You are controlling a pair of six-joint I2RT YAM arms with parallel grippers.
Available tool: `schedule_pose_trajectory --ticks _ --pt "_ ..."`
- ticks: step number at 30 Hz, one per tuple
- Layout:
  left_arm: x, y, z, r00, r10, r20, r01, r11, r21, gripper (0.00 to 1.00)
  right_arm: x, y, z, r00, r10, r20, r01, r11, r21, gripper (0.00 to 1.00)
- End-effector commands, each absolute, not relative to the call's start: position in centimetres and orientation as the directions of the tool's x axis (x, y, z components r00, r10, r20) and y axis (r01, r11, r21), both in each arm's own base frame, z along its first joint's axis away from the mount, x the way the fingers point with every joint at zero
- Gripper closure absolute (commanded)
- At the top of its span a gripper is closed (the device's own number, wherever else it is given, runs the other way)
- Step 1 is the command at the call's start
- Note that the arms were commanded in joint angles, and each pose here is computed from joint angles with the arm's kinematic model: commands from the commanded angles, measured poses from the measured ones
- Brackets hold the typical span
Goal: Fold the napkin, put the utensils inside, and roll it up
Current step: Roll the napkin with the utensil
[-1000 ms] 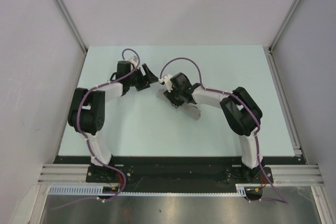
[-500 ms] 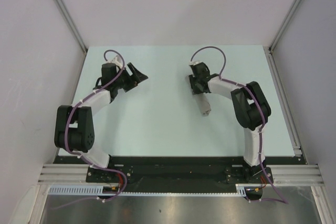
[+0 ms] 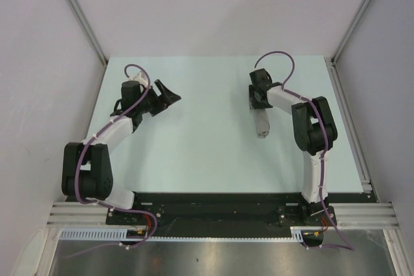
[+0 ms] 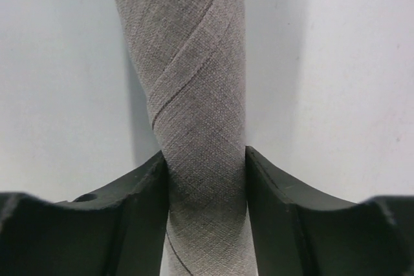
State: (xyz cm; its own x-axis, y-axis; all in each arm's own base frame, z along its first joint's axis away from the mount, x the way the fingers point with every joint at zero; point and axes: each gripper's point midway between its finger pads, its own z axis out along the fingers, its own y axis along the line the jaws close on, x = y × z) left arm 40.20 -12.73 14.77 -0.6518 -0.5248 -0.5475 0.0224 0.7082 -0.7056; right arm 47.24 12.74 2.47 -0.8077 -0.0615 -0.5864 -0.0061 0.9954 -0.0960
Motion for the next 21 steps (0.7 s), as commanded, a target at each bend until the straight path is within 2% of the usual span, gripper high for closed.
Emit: schedule_pose_trajectory --ticks 1,2,4,7,15,17,21 --pt "39.5 -12.4 16.0 -0.641 -0.501 -0.581 0.066 0.719 -0.692 0.09 45.8 12.0 0.8 -0.859 -0.049 -0.510 -0.004 0.996 -0.088 0.39" --pt "39.4 -12.5 16.2 -0.641 -0.489 -0.592 0.079 0.725 -0.685 0.04 46.0 12.4 1.2 -0.851 -0.049 -0.523 -0.015 0.998 -0.068 0.33" --pt "39.1 -12.1 16.4 -0.652 -0.446 -0.613 0.089 0.758 -0.646 0.01 46.2 13.5 2.8 -0.831 -0.046 -0.554 -0.050 0.999 -0.007 0.24" --pt "38.4 -11.0 16.9 -0.643 -0.404 -0.651 0.084 0.807 -0.584 0.00 46.3 15.2 5.6 -0.793 -0.043 -0.608 -0.114 0.990 0.079 0.19" --pt "36.4 -9.5 21.3 -0.578 -0.359 -0.733 0.147 0.838 -0.526 0.00 45.3 17.5 15.1 -0.647 -0.023 -0.762 -0.280 0.937 0.209 0.15" --pt "35.7 -9.1 21.7 -0.576 -0.352 -0.738 0.152 0.840 -0.520 0.00 44.7 16.7 17.8 -0.594 -0.009 -0.805 -0.295 0.933 0.206 0.11" --pt "34.1 -8.2 22.8 -0.527 -0.309 -0.792 0.180 0.870 -0.459 0.00 42.7 14.1 20.0 -0.519 -0.004 -0.855 -0.274 0.948 0.162 0.10"
